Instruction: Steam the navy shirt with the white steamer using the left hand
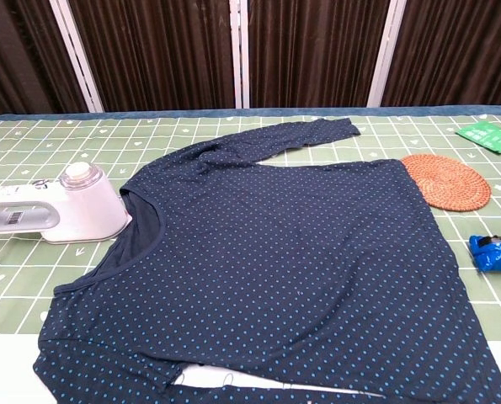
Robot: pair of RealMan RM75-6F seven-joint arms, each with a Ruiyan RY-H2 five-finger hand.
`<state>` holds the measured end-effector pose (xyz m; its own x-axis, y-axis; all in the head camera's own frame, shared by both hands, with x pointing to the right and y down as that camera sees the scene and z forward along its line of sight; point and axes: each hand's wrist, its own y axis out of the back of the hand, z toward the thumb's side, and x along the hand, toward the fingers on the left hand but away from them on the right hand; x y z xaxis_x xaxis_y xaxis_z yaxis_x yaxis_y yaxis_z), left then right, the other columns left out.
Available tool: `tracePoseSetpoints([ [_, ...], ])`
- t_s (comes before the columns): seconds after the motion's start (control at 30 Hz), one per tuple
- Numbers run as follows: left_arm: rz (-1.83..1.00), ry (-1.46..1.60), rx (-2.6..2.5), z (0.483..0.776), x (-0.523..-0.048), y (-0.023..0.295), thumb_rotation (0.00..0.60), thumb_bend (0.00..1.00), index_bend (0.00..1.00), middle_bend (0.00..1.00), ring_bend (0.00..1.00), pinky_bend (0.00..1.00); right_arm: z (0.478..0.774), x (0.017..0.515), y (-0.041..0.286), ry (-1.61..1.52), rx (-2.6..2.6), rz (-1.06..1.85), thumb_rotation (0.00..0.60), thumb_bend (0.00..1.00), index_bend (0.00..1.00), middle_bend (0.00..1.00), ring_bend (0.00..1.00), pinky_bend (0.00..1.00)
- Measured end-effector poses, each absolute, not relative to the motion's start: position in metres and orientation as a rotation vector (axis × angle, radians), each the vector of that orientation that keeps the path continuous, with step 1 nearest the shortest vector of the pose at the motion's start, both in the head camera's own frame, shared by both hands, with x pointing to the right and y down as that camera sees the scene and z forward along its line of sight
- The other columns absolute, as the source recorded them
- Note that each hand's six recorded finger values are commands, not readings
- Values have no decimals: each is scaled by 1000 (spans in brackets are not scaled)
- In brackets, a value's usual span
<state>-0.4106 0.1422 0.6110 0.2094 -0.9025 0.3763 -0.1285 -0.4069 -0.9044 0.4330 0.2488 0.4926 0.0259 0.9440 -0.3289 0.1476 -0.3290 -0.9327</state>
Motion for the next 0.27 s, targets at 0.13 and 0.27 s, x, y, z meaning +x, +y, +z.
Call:
tracePoseSetpoints([
  [0.13,-1309,1044,-1590,580,-424,165,600,0,0,0,0,0,492,436,248,-1151,-1557,1377,600,0,0,0,0,0],
  [0.27,-1375,1099,-1537,556,-433,193,600,0,0,0,0,0,491,436,248,-1155,-1551,1377,600,0,0,0,0,0],
])
